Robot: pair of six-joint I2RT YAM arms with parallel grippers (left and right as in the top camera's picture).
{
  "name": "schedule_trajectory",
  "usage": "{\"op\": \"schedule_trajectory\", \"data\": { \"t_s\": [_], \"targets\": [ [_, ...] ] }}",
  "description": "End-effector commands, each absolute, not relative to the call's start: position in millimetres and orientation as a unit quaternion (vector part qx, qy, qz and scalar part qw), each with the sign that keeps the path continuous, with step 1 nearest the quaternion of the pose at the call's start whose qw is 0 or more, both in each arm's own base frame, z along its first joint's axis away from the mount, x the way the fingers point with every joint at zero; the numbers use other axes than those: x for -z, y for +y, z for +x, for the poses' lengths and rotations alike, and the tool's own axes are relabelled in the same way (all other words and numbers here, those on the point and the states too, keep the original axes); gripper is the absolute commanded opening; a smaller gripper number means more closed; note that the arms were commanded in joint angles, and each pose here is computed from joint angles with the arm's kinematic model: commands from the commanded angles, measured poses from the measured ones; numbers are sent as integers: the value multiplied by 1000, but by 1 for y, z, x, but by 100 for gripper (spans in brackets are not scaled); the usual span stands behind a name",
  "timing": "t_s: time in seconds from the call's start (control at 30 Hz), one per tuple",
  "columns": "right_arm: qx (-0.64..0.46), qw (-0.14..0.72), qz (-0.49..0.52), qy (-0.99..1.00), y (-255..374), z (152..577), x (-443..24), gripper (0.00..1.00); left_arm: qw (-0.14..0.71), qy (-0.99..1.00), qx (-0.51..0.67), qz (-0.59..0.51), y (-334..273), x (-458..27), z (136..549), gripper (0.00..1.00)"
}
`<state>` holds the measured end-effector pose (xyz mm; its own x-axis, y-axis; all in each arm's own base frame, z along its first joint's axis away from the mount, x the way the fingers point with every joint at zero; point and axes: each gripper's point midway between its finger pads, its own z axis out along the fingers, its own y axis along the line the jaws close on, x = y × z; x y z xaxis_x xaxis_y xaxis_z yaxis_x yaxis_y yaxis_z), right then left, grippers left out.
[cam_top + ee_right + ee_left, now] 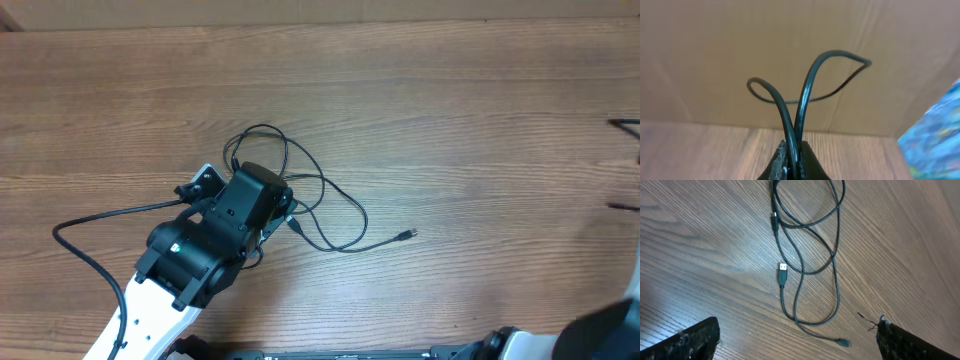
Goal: Untangle cables
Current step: 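Pull a single black cable out rightward with the right gripper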
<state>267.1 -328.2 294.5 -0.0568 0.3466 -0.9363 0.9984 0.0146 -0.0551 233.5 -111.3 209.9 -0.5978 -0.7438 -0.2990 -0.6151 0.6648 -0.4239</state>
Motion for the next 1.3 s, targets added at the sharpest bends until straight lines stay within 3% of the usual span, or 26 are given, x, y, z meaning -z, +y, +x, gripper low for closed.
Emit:
{"op": "schedule_trajectory", "data": {
  "t_s": [0.0,0.23,0.5,0.53,0.63,0.83,0.87,0.9,0.93,1.27],
  "targets": [
    [327,380,567,653,-366,283,-240,4,232,883,137,-386,-111,-209,234,100],
    [167,355,577,717,-398,297,-151,4,232,882,137,-386,-111,-209,234,100],
    [48,281,584,760,-374,307,-71,4,232,882,137,-386,-111,-209,234,100],
    [46,275,585,761,-372,306,-68,9,232,883,137,-386,-111,-209,234,99],
    [45,270,586,763,-370,304,-68,45,232,882,137,-386,-111,-209,234,100],
    [42,253,596,761,-363,290,-78,64,232,883,137,-386,-111,-209,234,99],
    [42,253,601,757,-362,287,-83,71,232,882,137,-386,-111,-209,234,100],
    [41,255,604,754,-361,284,-88,94,232,883,137,-386,-111,-209,234,100],
    [43,259,606,751,-360,282,-96,100,232,883,137,-386,-111,-209,234,99],
    [71,380,590,709,-346,262,-222,100,232,883,137,-386,-111,-209,234,100]
  ]
}}
